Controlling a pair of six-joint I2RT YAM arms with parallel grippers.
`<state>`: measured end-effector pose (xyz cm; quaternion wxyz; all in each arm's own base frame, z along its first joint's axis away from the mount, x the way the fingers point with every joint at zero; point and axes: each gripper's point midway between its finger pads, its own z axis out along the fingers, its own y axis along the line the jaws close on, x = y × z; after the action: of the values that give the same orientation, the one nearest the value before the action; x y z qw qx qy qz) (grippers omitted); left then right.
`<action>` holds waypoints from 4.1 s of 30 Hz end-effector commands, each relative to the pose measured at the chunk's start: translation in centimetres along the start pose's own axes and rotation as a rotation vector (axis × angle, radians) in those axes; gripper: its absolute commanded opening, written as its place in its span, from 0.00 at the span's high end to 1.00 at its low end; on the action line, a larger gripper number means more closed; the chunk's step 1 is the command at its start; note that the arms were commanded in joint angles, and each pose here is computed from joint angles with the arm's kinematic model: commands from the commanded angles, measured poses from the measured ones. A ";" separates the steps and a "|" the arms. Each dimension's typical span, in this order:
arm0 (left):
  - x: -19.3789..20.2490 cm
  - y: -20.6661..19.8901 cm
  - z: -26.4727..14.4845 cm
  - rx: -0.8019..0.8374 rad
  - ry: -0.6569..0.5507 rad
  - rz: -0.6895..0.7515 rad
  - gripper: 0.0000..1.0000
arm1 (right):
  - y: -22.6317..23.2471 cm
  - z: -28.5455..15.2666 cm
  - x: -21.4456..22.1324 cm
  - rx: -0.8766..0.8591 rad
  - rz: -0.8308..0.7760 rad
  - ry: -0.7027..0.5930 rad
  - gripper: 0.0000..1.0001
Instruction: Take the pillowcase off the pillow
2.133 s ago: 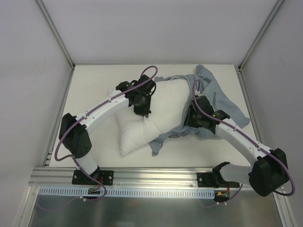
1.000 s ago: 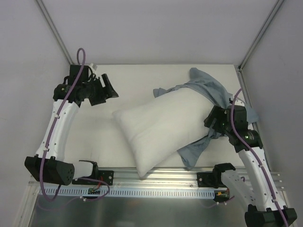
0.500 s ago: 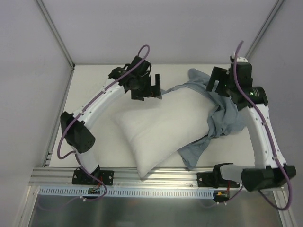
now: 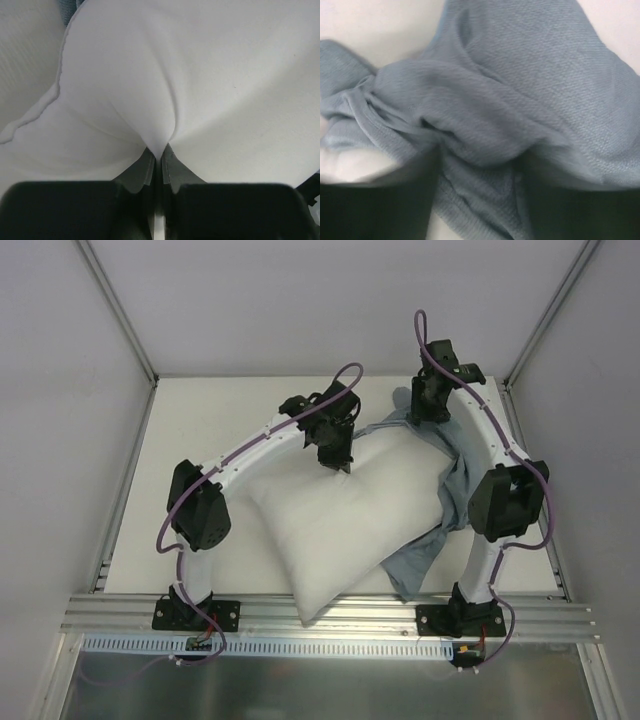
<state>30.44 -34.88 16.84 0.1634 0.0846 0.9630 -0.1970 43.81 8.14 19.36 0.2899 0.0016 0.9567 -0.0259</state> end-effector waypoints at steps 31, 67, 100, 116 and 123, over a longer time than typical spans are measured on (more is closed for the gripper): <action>2.6 21.9 -24.0 -0.156 -0.513 -0.406 1.00 | -17.4 -11.1 -7.0 0.048 0.770 -0.388 0.99; -0.2 -4.8 -1.4 -0.100 -0.161 0.327 0.01 | -11.9 -11.0 14.9 0.142 0.507 -0.222 0.01; -1.4 6.8 -8.8 -0.099 -0.237 -0.053 1.00 | 1.4 -12.1 20.5 -0.286 0.058 -0.115 0.01; -4.9 9.9 -15.9 -0.123 -0.420 -0.194 1.00 | 2.1 -12.5 26.1 -0.208 -0.015 -0.043 0.46; -4.7 19.0 -19.3 -0.243 -0.494 -0.370 1.00 | -1.4 -14.2 22.2 -0.033 -0.024 -0.196 0.99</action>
<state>32.51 -16.32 24.52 0.2847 -0.0854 0.9454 -0.1340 16.69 10.70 17.09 0.3546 -0.0279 0.9313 0.0785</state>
